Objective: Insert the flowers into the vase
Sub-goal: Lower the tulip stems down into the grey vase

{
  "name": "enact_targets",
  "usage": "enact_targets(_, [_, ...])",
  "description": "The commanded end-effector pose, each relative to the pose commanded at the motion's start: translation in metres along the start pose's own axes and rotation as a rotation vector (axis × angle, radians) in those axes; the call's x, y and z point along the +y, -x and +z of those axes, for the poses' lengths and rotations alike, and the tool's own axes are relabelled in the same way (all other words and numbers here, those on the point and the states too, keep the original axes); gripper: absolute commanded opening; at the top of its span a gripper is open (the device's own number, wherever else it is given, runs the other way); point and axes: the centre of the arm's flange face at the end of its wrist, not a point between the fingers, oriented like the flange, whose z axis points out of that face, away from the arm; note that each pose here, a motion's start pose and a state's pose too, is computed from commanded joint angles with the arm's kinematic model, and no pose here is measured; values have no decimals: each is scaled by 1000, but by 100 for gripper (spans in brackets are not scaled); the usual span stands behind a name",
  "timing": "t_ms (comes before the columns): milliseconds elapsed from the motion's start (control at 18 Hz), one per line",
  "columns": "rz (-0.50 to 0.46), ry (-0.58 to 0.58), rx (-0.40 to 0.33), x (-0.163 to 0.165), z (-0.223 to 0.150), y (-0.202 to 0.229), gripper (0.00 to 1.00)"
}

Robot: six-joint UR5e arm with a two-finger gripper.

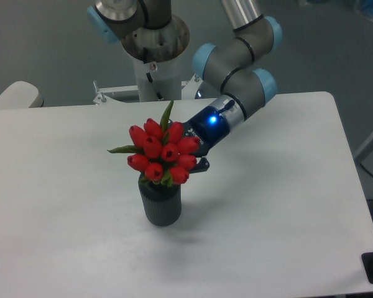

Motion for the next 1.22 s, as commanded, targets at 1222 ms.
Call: enact_targets(1222, [-11,20,-10,9,-3,8,67])
